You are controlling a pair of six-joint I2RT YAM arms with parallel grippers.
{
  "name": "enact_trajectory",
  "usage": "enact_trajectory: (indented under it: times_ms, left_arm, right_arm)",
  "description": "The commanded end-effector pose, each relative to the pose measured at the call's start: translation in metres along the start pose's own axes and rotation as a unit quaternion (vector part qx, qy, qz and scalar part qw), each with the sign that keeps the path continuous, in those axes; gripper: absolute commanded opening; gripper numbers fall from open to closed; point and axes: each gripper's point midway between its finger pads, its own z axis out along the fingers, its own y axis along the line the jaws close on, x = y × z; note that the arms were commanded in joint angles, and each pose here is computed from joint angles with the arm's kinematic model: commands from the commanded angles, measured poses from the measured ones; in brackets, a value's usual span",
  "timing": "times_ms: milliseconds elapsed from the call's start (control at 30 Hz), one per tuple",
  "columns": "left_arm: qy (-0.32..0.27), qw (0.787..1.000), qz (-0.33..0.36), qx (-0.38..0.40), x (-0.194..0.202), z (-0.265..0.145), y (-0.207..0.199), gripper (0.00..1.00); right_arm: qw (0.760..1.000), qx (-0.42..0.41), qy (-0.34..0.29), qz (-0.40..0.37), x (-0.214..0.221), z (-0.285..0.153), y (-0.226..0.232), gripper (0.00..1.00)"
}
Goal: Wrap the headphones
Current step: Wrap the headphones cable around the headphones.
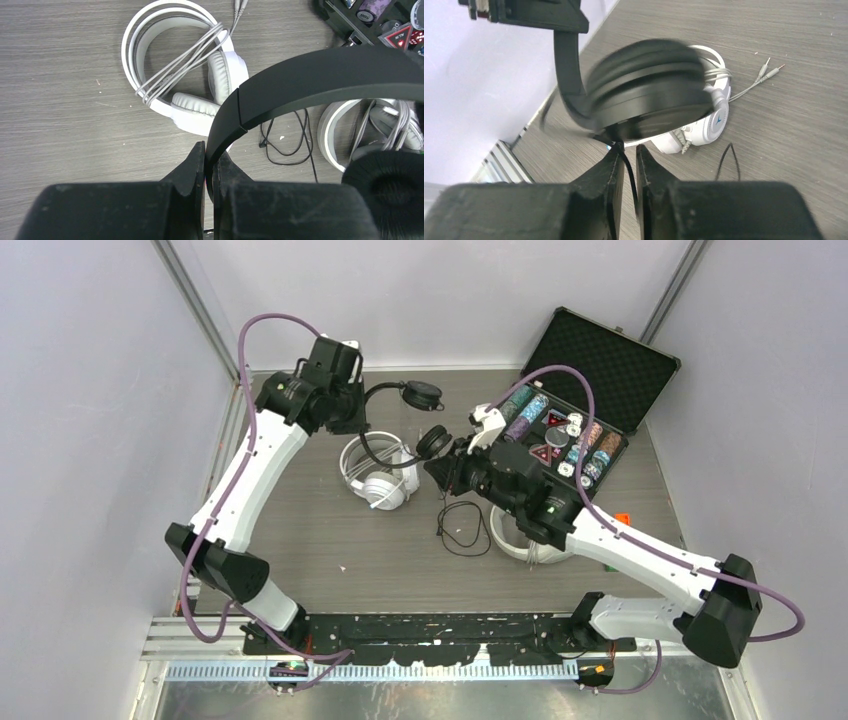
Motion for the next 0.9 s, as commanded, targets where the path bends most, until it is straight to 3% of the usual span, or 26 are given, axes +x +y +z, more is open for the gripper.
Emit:
enact_trajectory:
  times_ms: [0, 133, 333, 500, 667, 867]
  left_arm:
    - [-0.077, 0.996, -0.016, 0.043, -0.029, -0.042, -0.009, 0.00]
    - [-0.089, 0.995, -0.019, 0.030, -0.033, -0.048, -0.004, 0.00]
    - [-0.089, 0.993, -0.025, 0.067, -0.034, -0.053, -0.017, 0.00]
    - [-0.098, 0.991, -0.029, 0.088, -0.036, -0.057, -0.023, 0.00]
    - [-0.107, 0.987, -0.045, 0.114, -0.040, -0.065, -0.029, 0.00]
    - [-0.115, 0.980, -0.061, 0.149, -0.047, -0.072, -0.042, 0.00]
  right_arm:
    - [0.997, 0.011, -0.064, 0.048, -0.026, -0.009, 0.000, 0.15]
    - [0.994, 0.020, -0.073, 0.077, -0.026, -0.010, -0.003, 0.09]
    - [0.996, 0.015, -0.055, 0.061, -0.021, -0.002, -0.001, 0.07]
    - [0.995, -0.060, -0.076, 0.028, -0.024, -0.003, 0.021, 0.11]
    - [0.979, -0.148, -0.132, -0.043, -0.027, -0.019, 0.040, 0.33]
    - [0.960, -0.173, -0.197, -0.097, -0.036, -0.043, 0.042, 0.58]
